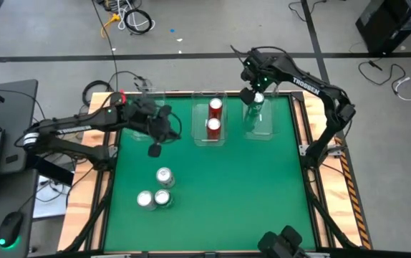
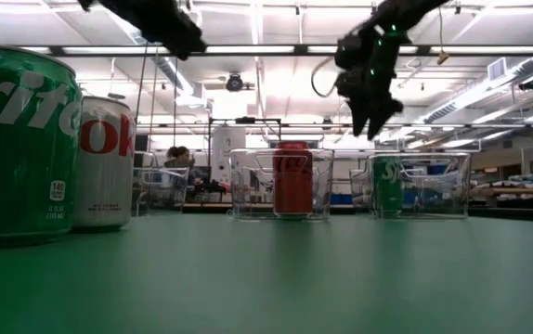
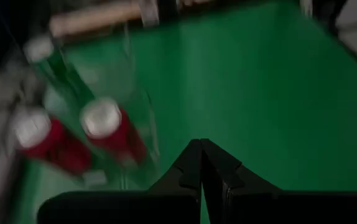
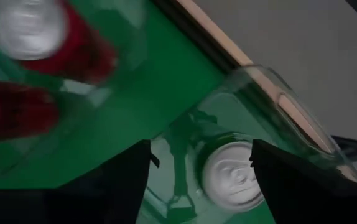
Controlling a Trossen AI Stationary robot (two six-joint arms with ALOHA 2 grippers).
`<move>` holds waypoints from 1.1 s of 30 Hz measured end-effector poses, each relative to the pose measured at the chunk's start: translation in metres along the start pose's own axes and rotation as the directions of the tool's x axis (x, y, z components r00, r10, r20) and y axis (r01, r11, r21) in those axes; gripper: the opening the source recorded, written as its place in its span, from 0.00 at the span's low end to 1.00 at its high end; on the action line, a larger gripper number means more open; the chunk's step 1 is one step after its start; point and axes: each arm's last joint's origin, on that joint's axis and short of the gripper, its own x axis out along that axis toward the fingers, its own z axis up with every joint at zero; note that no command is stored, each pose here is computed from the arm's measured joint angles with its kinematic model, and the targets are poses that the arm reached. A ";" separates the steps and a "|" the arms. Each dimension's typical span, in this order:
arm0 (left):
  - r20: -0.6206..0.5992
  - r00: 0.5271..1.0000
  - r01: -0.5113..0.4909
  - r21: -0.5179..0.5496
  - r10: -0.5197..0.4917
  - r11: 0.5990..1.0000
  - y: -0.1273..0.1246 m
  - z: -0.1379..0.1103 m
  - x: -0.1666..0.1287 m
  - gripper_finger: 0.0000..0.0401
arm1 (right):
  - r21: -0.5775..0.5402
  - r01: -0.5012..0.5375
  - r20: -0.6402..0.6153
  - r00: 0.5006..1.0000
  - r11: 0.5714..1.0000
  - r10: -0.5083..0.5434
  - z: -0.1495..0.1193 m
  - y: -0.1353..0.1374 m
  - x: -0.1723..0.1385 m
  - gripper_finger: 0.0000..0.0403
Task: Sort soda cans
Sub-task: Put the top red-silver soda can into the left transparent bin
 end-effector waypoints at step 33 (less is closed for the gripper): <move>-0.719 0.678 -0.215 -0.391 -0.151 0.895 -0.110 -0.002 0.063 0.71 | -0.480 -0.062 0.120 0.983 0.875 0.136 -0.091 0.213 -0.086 0.55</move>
